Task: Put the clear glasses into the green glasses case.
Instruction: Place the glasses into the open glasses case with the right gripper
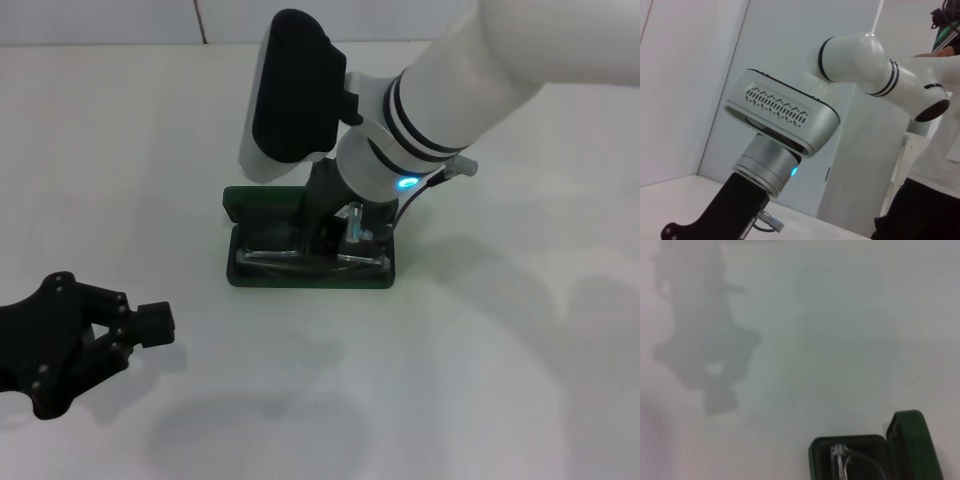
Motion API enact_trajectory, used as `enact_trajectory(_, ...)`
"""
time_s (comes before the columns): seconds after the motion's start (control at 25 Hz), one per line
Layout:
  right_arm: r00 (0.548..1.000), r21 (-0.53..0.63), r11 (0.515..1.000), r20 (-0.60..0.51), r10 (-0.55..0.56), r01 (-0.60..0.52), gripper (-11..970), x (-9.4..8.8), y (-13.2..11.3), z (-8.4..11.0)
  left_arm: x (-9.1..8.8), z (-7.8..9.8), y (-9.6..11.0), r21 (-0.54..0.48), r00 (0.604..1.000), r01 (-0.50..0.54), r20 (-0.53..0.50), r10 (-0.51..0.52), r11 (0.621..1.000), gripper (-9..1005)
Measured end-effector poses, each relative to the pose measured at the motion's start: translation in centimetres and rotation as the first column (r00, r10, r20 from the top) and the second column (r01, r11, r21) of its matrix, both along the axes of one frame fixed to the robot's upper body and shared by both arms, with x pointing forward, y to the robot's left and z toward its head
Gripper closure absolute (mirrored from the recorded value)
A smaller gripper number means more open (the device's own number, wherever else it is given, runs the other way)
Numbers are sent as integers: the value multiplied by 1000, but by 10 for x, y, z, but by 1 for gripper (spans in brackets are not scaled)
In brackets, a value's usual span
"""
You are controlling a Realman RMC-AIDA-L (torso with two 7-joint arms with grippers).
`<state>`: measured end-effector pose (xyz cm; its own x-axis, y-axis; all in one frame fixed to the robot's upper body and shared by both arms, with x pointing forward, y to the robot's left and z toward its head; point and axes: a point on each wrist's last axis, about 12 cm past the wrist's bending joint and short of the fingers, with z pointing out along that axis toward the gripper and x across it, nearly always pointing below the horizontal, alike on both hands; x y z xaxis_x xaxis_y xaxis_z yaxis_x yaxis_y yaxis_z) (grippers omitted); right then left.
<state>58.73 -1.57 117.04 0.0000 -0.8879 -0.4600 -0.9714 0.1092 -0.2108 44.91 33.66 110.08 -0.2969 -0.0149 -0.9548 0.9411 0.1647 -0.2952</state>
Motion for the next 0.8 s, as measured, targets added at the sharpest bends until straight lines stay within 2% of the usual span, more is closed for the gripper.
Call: enact_trajectory(0.8,997,-33,999,-74,-29,26,777,4,-6,-13,0,-2,-2,-5,1000,5,-1,-5,1000,943)
